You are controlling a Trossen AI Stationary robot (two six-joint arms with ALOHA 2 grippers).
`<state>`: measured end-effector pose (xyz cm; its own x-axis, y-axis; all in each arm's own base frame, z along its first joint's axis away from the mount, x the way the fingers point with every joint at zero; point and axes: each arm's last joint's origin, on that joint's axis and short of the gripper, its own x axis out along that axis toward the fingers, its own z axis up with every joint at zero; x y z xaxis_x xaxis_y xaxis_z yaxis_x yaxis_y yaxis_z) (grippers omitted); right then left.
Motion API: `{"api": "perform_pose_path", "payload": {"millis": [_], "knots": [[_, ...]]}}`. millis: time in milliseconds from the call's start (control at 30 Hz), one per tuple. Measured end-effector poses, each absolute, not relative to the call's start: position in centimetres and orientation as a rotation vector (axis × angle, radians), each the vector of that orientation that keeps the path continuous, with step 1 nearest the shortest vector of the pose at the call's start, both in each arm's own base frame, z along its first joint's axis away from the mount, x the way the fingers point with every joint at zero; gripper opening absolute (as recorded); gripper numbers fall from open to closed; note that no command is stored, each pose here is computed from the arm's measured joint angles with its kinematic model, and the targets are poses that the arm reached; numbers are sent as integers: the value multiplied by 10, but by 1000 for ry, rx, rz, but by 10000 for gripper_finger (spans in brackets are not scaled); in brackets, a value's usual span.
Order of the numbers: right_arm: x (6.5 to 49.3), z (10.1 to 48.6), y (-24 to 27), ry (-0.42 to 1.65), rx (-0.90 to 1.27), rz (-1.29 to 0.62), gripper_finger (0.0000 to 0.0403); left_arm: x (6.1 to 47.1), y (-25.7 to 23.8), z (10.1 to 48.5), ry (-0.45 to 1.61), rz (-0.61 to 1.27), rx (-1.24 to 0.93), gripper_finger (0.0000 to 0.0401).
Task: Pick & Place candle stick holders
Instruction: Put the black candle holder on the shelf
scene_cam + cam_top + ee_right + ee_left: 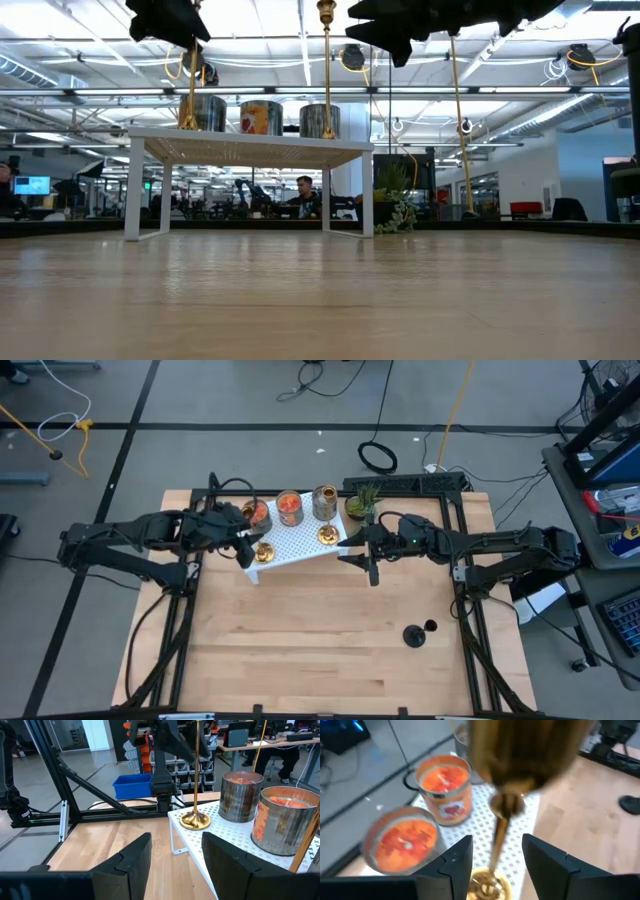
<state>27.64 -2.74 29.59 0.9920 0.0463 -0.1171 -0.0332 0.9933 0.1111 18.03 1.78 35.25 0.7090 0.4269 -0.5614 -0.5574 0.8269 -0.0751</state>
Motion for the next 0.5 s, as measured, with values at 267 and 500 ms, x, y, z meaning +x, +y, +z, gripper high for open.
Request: {"api": "perform_pose_path", "payload": {"millis": [267, 500], "knots": [[276, 296, -27, 120, 109, 40, 171, 174, 17, 352, 571, 547, -291, 179], [276, 295, -27, 126, 110, 40, 171, 164, 14, 355, 564, 540, -308, 179]]}}
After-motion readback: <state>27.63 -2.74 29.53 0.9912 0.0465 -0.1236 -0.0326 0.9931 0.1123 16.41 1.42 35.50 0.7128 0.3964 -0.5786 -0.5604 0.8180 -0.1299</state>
